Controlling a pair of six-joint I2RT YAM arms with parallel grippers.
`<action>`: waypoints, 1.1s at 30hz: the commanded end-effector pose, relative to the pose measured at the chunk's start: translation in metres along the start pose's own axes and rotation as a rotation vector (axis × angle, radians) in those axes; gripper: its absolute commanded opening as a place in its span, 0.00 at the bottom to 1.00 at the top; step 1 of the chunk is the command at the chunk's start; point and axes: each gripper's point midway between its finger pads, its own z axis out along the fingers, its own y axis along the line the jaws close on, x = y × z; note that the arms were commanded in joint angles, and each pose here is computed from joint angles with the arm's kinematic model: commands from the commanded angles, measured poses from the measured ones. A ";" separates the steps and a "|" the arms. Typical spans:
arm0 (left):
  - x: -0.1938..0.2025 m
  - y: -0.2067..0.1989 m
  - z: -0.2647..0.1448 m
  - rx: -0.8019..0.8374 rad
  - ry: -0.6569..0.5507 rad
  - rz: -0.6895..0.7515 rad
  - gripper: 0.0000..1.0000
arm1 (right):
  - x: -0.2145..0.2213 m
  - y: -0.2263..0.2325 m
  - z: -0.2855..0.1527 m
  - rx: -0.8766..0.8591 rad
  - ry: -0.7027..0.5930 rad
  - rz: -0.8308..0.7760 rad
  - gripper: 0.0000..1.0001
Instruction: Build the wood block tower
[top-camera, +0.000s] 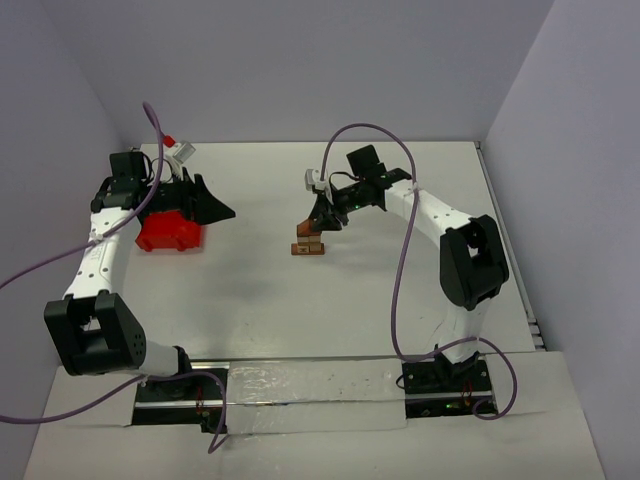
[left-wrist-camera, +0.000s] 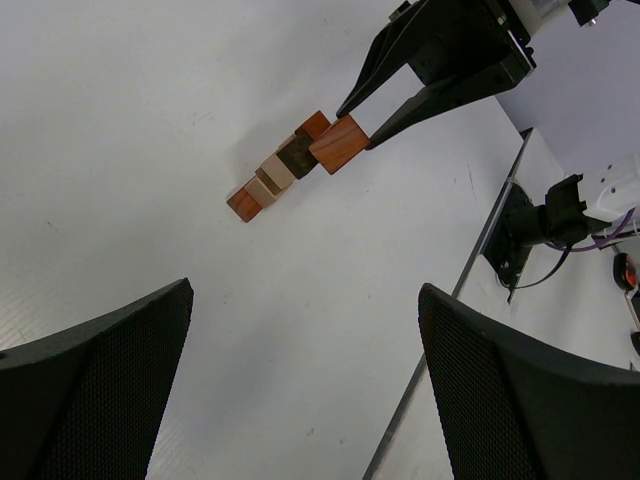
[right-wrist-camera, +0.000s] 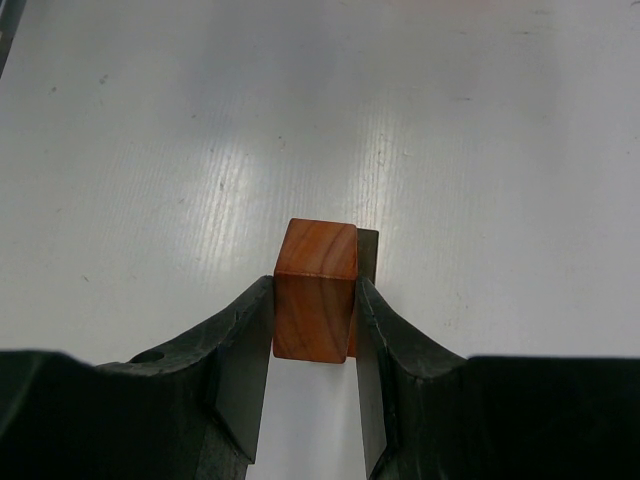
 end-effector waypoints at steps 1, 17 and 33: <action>-0.016 -0.006 0.001 0.034 -0.028 0.062 0.99 | -0.013 -0.012 -0.003 0.013 -0.019 -0.042 0.04; -0.017 -0.002 0.003 0.034 -0.021 0.051 0.99 | -0.017 -0.013 -0.001 -0.011 -0.055 -0.057 0.04; -0.019 0.002 0.003 0.021 -0.016 0.047 0.99 | -0.009 -0.013 -0.007 -0.011 -0.095 -0.043 0.04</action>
